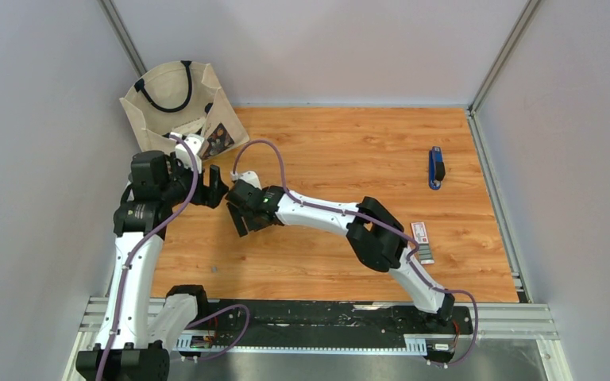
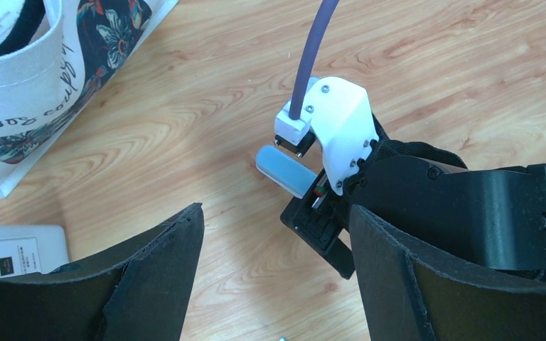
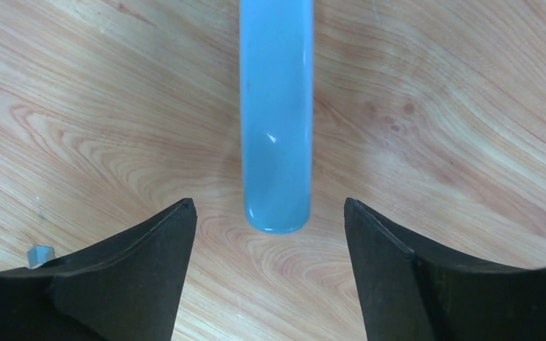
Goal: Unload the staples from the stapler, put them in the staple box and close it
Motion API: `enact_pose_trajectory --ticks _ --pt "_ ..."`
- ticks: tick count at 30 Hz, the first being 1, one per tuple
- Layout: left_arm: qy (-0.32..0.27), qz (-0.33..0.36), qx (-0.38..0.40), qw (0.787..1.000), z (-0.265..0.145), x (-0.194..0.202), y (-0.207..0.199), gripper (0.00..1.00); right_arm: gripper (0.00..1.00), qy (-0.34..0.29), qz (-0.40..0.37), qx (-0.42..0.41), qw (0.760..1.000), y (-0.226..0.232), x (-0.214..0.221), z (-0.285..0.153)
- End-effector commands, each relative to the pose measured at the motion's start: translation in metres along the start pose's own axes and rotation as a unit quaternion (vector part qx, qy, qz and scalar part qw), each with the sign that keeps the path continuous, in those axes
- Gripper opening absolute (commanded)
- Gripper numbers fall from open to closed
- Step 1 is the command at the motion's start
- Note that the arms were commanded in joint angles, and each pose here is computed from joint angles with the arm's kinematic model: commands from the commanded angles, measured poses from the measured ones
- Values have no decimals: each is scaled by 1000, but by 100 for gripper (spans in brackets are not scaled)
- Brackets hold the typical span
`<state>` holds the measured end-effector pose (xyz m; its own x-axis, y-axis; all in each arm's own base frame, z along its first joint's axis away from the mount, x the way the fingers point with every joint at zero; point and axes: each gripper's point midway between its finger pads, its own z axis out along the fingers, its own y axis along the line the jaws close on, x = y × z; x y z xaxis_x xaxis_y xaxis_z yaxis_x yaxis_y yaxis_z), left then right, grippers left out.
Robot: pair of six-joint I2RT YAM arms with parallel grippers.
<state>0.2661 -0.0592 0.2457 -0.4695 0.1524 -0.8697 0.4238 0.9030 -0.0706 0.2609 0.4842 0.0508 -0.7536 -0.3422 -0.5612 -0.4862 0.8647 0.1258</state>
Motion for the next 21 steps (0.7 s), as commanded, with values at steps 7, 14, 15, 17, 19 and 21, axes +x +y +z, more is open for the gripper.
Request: enact_pose_trajectory --ticks 7,14,15,17,19,21 --pt "-7 1 28 1000 -10 -14 -13 84 100 -127 130 29 983 -105 -96 -134" --pt "-4 -6 52 999 -7 -17 -21 84 100 -194 270 94 938 -296 -119 -212" --pt "0 -9 50 999 -5 -17 -20 84 100 -194 288 110 931 -319 -114 -220" --pt "19 -16 50 998 2 -14 -18 84 100 -203 306 173 914 -364 -100 -231" --pt "35 -11 63 997 8 -15 -26 85 100 -198 286 216 912 -393 -88 -239" --pt "46 -9 65 997 14 -16 -28 85 100 -174 278 263 907 -428 -74 -247"
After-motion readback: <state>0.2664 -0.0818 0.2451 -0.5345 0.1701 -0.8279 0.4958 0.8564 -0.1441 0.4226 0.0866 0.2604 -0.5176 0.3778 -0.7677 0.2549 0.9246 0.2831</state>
